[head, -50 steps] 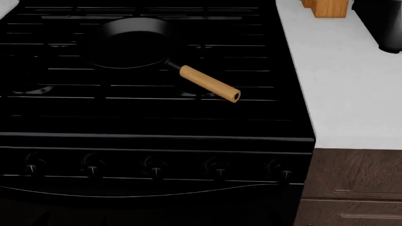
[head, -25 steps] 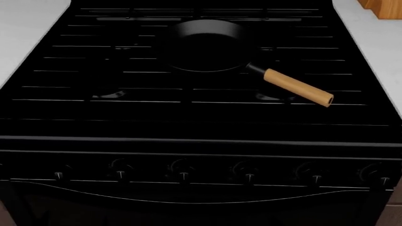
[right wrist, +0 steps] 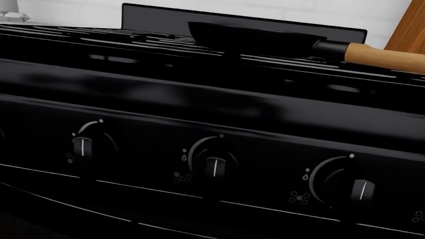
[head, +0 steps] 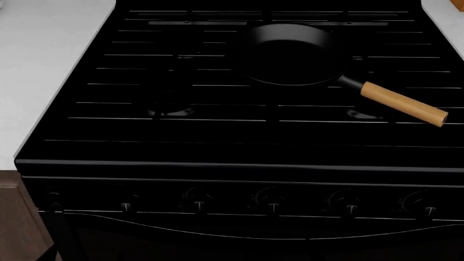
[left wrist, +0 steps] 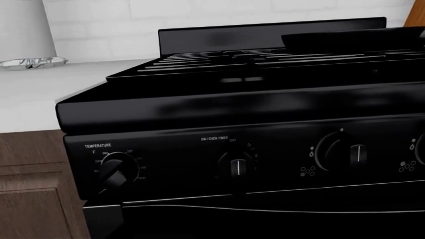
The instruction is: Turn on the center burner of the stove.
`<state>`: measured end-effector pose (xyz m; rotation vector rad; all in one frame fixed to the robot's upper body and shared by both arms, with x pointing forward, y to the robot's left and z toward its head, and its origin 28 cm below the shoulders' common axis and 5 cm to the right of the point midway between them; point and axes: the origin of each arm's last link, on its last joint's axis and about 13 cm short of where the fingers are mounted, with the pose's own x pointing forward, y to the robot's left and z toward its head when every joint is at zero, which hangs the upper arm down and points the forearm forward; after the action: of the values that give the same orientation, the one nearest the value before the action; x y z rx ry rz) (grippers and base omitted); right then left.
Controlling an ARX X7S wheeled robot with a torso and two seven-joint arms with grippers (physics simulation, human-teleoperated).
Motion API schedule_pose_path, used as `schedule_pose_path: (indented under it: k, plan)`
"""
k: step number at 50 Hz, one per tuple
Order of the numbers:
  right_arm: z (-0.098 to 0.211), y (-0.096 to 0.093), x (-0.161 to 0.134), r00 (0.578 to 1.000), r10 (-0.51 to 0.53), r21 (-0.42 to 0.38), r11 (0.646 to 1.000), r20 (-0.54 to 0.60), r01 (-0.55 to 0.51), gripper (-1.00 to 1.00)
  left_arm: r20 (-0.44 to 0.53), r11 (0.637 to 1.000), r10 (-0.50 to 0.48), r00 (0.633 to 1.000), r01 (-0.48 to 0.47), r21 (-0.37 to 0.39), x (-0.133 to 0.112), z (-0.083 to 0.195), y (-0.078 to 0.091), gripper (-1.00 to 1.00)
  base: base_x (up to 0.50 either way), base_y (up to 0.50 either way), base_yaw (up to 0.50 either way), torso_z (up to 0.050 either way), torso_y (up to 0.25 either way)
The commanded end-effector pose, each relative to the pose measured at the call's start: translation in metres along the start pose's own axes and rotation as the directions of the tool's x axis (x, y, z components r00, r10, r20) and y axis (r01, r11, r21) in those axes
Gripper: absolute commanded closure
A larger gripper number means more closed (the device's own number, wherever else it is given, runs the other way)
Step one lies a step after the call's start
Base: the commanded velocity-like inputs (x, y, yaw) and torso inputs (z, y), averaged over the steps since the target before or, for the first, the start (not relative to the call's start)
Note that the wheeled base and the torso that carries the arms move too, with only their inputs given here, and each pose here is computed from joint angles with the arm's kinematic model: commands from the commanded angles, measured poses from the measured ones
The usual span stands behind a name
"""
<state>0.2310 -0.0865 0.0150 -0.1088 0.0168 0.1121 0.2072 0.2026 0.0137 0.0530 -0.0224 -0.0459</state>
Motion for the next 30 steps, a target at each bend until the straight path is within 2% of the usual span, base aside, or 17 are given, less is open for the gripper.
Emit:
schedule_pose_path:
  k: [1, 7, 16, 17, 30]
  plan:
    - [0.002, -0.001, -0.008, 1.000, 0.005, 0.036, 0.999, 0.004, -0.005, -1.00, -0.002, 1.000, 0.011, 1.000, -0.011, -0.023, 0.002, -0.001, 0.000, -1.00, 0.00, 0.00, 0.00, 0.000, 0.000]
    - [0.007, -0.005, -0.008, 1.000, -0.006, 0.004, 1.000, -0.016, 0.006, -1.00, -0.004, 1.000, 0.011, 1.000, -0.011, -0.021, 0.002, -0.001, 0.000, -1.00, 0.00, 0.00, 0.00, 0.000, 0.000]
    - [0.010, -0.009, -0.008, 1.000, 0.004, -0.002, 1.000, -0.031, -0.004, -1.00, -0.001, 1.000, 0.000, 1.000, 0.000, -0.023, 0.002, -0.001, 0.000, -1.00, 0.00, 0.00, 0.00, 0.000, 0.000]
    - [0.007, -0.017, -0.014, 0.998, 0.008, -0.039, 0.999, -0.069, -0.011, -1.00, -0.001, 1.000, 0.004, 1.000, -0.004, -0.022, 0.002, 0.000, -0.001, -1.00, 0.00, 0.00, 0.00, 0.000, 0.000]
    - [0.011, -0.037, -0.017, 0.995, -0.042, -0.063, 0.997, -0.085, 0.037, -1.00, 0.005, 0.999, 0.016, 1.000, -0.016, -0.028, 0.002, 0.002, 0.000, -1.00, 0.00, 0.00, 0.00, 0.000, 0.000]
